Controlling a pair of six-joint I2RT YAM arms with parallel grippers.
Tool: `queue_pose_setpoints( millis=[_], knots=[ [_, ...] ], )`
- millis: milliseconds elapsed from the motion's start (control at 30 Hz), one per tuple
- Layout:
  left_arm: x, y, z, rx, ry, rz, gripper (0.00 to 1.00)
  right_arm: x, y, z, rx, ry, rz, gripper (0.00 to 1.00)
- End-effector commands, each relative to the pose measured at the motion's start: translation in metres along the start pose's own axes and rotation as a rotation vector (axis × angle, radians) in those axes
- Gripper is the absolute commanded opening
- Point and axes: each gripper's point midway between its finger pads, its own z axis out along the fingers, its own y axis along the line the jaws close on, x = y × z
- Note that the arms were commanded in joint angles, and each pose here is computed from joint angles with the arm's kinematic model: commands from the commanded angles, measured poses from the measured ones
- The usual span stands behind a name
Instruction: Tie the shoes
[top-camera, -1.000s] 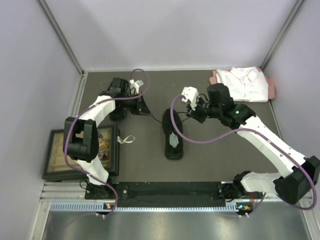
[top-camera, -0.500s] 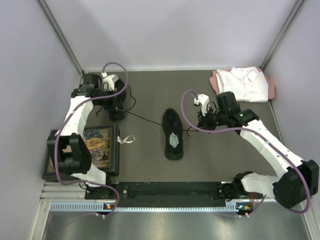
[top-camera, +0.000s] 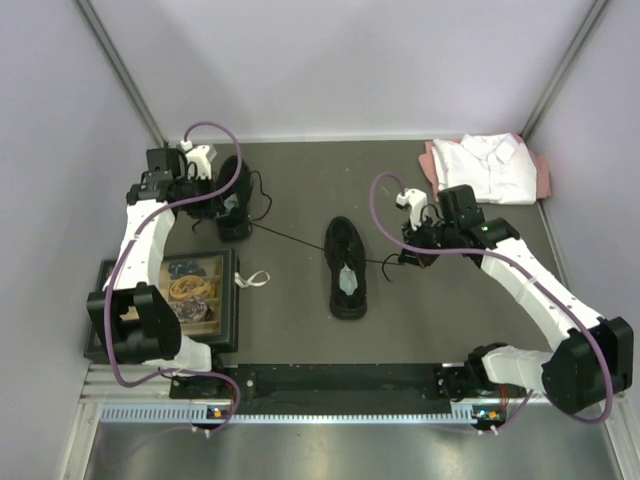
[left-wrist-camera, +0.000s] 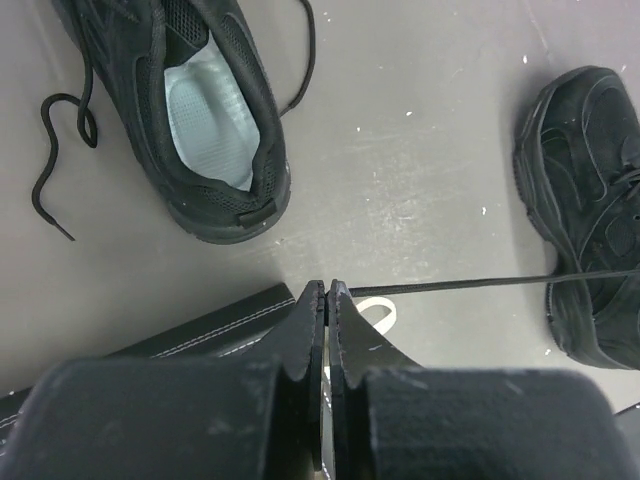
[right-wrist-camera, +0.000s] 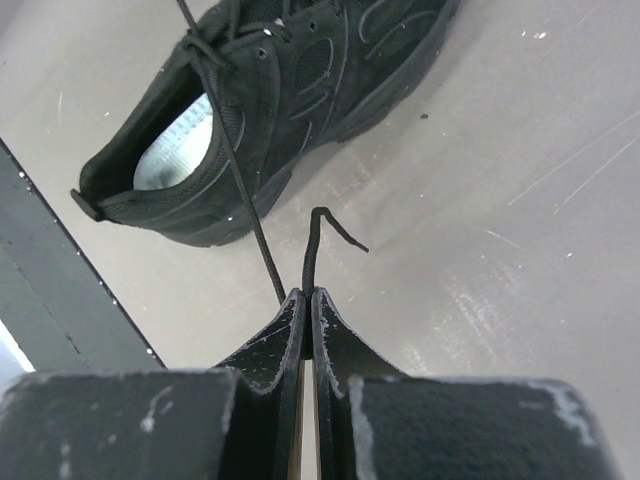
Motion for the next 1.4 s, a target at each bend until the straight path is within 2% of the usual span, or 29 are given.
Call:
queue_pose_setpoints(
  millis=[0, 200, 300, 367, 467, 500, 600, 833, 967, 1200, 1367],
  knots=[
    [-0.009, 0.008, -0.005, -0.033, -0.058, 0.063, 0.00, 0.010, -0.011, 0.014, 0.011, 0.048, 0.078, 0.00],
    [0.013, -0.001, -0.002, 0.006, -0.016, 0.156, 0.00, 0.029, -0.034, 0.045, 0.061, 0.155, 0.187, 0.00],
    [0.031, -0.009, 0.002, 0.027, 0.042, 0.227, 0.00, 0.021, -0.034, 0.054, 0.030, 0.137, 0.214, 0.00],
    [0.042, -0.013, 0.008, 0.039, 0.087, 0.273, 0.00, 0.015, -0.031, 0.060, -0.011, 0.122, 0.217, 0.06],
    [0.059, -0.019, 0.017, 0.050, 0.150, 0.312, 0.00, 0.004, -0.026, 0.058, -0.038, 0.078, 0.193, 0.22],
    [0.064, -0.027, 0.021, 0.060, 0.173, 0.336, 0.00, 0.003, -0.026, 0.057, -0.036, 0.066, 0.172, 0.34],
    [0.058, -0.022, 0.027, 0.030, 0.159, 0.327, 0.00, 0.005, -0.029, 0.047, -0.003, 0.051, 0.097, 0.55],
    [0.048, -0.029, 0.034, 0.065, 0.150, 0.291, 0.00, 0.034, -0.049, 0.038, 0.091, 0.098, -0.128, 0.57],
    [0.049, -0.031, 0.036, 0.076, 0.155, 0.288, 0.00, 0.035, -0.043, 0.045, 0.027, 0.052, -0.272, 0.57],
    [0.049, -0.035, 0.037, 0.099, 0.151, 0.263, 0.00, 0.011, -0.070, 0.075, 0.075, 0.091, -0.182, 0.56],
    [0.046, -0.038, 0.037, 0.110, 0.146, 0.254, 0.00, 0.031, -0.060, 0.104, 0.062, 0.178, -0.204, 0.54]
  ],
)
